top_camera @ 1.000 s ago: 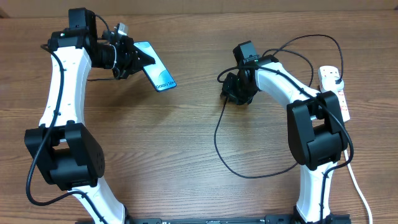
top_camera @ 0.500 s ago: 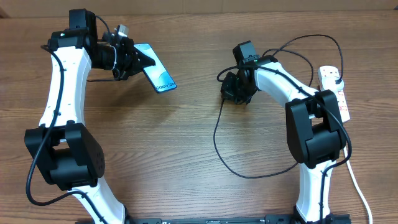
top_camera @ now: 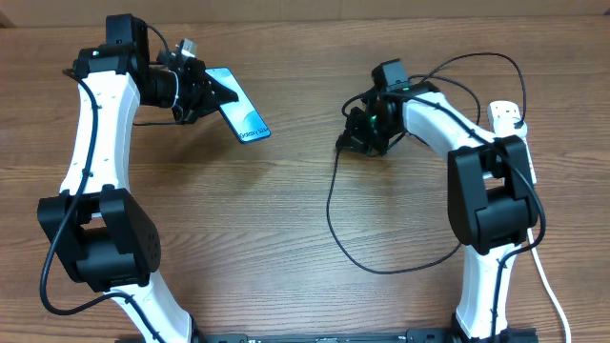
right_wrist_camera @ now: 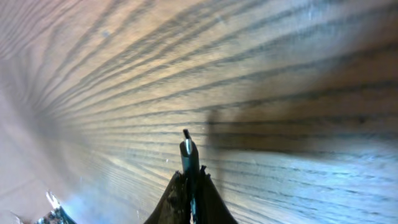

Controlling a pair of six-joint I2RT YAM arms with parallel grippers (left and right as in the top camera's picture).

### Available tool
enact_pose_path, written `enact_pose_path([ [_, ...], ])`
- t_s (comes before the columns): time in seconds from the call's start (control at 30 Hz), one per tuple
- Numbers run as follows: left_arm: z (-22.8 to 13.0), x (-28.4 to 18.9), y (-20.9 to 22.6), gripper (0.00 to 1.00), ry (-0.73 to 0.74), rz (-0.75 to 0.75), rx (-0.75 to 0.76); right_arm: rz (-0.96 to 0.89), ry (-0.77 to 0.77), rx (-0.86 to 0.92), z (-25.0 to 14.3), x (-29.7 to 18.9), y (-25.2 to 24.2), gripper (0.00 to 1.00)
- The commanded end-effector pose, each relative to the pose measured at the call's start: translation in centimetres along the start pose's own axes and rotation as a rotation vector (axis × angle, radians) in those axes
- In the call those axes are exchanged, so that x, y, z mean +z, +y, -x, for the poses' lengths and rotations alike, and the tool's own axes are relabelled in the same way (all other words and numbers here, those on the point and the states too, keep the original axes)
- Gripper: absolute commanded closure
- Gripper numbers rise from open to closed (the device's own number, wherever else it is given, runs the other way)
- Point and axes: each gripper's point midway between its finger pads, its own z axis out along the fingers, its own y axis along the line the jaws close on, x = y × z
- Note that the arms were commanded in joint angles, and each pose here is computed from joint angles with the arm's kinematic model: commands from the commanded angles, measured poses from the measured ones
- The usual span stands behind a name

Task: Plug charger to phone and switch on socket
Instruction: 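Grasp the black USB cable plug with the right gripper and lift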

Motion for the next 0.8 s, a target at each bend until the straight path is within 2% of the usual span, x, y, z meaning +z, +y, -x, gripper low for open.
enact_pose_path([
  [0.0, -0.4, -0.1, -0.7, 0.96, 0.019, -0.041, -0.009, 0.129, -0.057, -0.247, -0.4, -4.8, 4.8, 0.96],
  [0.17, -0.8, -0.1, -1.6, 0.96, 0.038, -0.088, 0.025, 0.219, -0.098, -0.41, -2.7, -9.8, 8.6, 0.96],
  [0.4, -1.6, -0.4, -3.6, 0.96, 0.076, -0.207, 0.122, 0.358, -0.084, -0.541, -7.0, -14.8, 12.2, 0.96],
  [0.77, -2.9, -1.5, -6.6, 0.96, 0.11, -0.407, 0.274, 0.377, 0.038, -0.614, -13.2, -15.0, 14.1, 0.96],
])
